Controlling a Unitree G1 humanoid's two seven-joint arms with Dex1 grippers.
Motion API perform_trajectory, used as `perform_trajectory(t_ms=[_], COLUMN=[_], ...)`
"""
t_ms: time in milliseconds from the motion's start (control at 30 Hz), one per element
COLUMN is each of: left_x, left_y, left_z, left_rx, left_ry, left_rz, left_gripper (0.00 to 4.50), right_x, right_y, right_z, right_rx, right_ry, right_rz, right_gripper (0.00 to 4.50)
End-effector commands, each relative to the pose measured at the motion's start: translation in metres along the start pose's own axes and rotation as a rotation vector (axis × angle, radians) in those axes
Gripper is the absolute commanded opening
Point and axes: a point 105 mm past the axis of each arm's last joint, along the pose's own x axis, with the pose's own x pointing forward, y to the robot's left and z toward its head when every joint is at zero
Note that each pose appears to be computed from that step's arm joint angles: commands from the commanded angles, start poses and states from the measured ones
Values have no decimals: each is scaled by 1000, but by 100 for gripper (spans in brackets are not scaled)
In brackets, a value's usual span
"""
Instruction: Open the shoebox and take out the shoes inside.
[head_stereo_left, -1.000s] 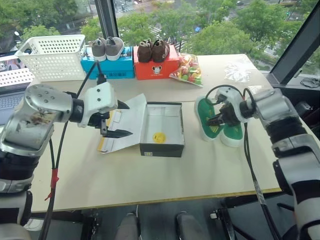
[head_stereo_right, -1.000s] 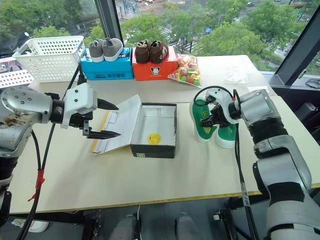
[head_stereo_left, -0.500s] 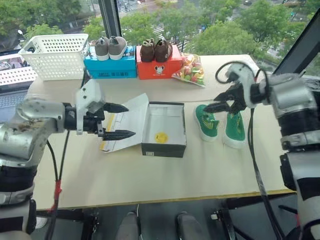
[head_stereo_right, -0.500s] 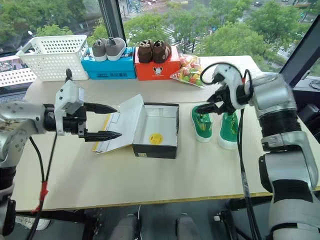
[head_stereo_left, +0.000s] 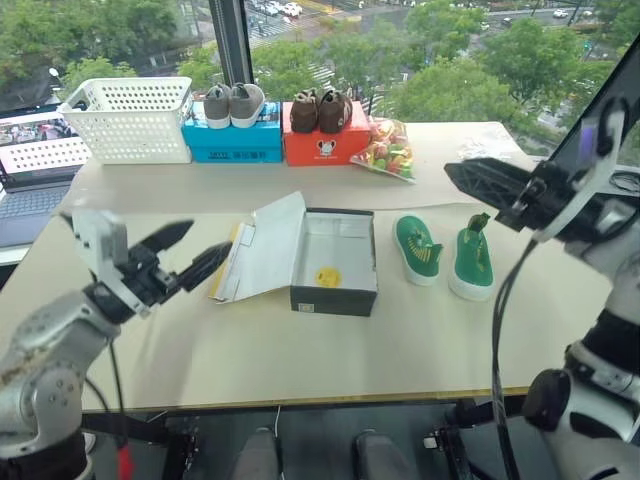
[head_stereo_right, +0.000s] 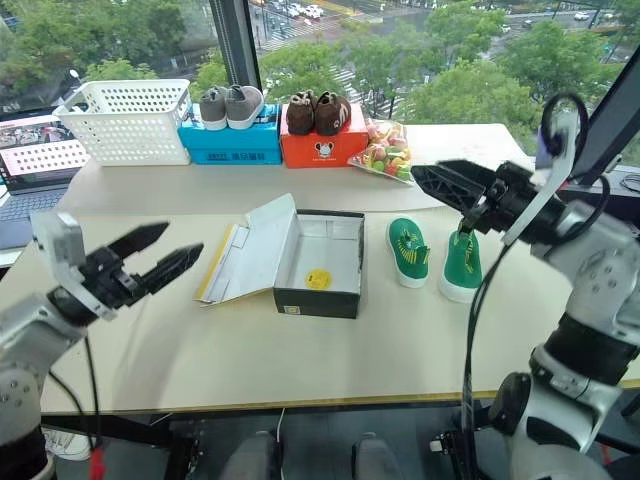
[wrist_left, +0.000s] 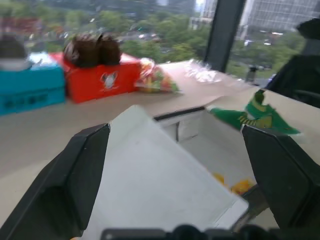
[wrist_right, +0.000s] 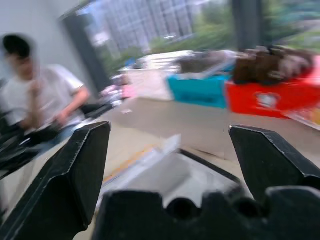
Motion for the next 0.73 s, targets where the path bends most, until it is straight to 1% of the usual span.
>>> perform_trajectory(t_ms=[33,100,167,233,367,500,667,733], left_x=[-7,-16,-27,-32,-25,-18,-13,-12], left_y=[1,10,11,5,-7,-18,-25,-27], left_z=[-35,-51,-69,-83,-97,-104,-111,-113], left_rx=[137,152,135,125,136,155,171,153], left_ry=[58,38,47,58,41,8,1,-10], left_rz=[78,184,246,267,279,310,348,331], left_gripper=[450,450,450,450,450,450,450,450], right_x=[-39,-61,-79,-85,-75,-70,-78,-80], right_y=[-35,-37,-34,-25,-14,-14,-16,-16], right_z=[-31,-58,-79,-98,-115,-132,-151,-153], right_rx=[-252,-326,-340,-301,-299,-304,-334,-340], right_ry=[-26,11,31,49,64,85,125,124], right_rz=[-363,-411,-459,-476,-445,-476,-516,-530], right_gripper=[445,445,445,445,445,445,445,445])
